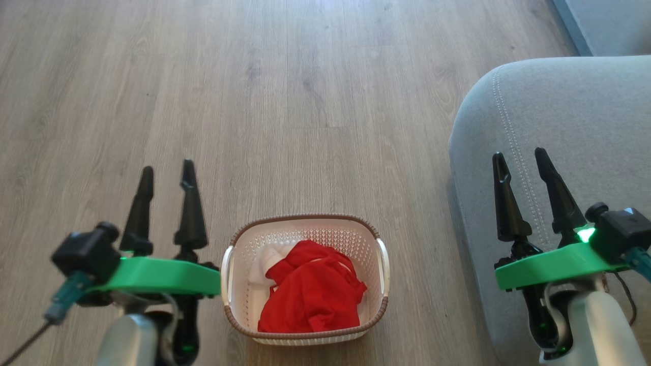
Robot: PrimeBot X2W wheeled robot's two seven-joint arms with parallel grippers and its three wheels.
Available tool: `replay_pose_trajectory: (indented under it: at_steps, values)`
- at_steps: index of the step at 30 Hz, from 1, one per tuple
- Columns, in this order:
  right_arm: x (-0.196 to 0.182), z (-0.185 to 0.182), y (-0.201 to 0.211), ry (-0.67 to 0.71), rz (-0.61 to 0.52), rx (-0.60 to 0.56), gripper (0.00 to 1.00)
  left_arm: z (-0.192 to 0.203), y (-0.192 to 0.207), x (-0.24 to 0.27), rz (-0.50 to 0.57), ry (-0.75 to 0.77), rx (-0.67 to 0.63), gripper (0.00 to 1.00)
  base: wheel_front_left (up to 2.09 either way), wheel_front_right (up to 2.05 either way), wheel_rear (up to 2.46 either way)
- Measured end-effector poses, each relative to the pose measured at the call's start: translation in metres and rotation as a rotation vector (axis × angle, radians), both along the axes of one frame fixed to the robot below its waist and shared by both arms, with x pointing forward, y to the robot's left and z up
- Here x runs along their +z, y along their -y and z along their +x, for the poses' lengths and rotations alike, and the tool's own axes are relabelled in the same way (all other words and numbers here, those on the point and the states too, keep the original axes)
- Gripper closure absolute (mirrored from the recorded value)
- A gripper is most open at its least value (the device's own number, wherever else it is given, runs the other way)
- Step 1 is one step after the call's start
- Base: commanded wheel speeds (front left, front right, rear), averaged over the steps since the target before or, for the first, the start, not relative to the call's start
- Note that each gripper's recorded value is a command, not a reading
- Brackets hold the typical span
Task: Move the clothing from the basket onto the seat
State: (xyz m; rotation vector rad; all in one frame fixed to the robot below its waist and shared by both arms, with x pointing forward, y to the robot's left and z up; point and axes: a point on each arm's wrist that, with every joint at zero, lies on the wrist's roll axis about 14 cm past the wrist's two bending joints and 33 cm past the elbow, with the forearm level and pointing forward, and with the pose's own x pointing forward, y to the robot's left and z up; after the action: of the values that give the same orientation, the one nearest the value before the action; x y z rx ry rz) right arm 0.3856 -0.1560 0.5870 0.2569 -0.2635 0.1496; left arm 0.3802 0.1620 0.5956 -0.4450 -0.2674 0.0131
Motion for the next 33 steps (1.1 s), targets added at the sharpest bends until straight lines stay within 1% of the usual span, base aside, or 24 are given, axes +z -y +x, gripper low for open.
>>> replay_pose_trajectory:
  at_steps: [5, 11, 19, 23, 24, 29, 33]
  values:
    - [0.003, -0.001, -0.003, 0.023, -0.048, -0.001, 0.0, -0.003, 0.019, 0.005, 0.097, 0.024, -0.02, 0.0, 0.0, 0.0, 0.0]
    - [0.0, -0.002, -0.013, 0.029, -0.097, 0.016, 0.0, -0.006, 0.028, 0.005, 0.176, 0.034, -0.012, 0.0, 0.0, 0.0, 0.0]
    - [-0.012, -0.004, -0.014, 0.012, -0.184, 0.006, 0.0, -0.007, 0.041, -0.024, 0.272, -0.028, -0.041, 0.0, 0.0, 0.0, 0.0]
    - [-0.03, -0.005, -0.013, -0.039, -0.206, 0.007, 0.0, -0.011, 0.045, -0.047, 0.325, -0.082, -0.064, 0.0, 0.0, 0.0, 0.0]
    - [-0.041, -0.005, -0.012, -0.069, -0.22, 0.005, 0.0, -0.012, 0.049, -0.055, 0.343, -0.094, -0.087, 0.0, 0.0, 0.0, 0.0]
    - [-0.084, -0.013, -0.019, -0.182, -0.313, 0.039, 0.0, -0.014, 0.054, -0.074, 0.41, -0.132, -0.115, 0.0, 0.0, 0.0, 0.0]
    - [-0.086, -0.014, -0.018, -0.179, -0.338, 0.036, 0.0, -0.017, 0.062, -0.08, 0.459, -0.132, -0.142, 0.0, 0.0, 0.0, 0.0]
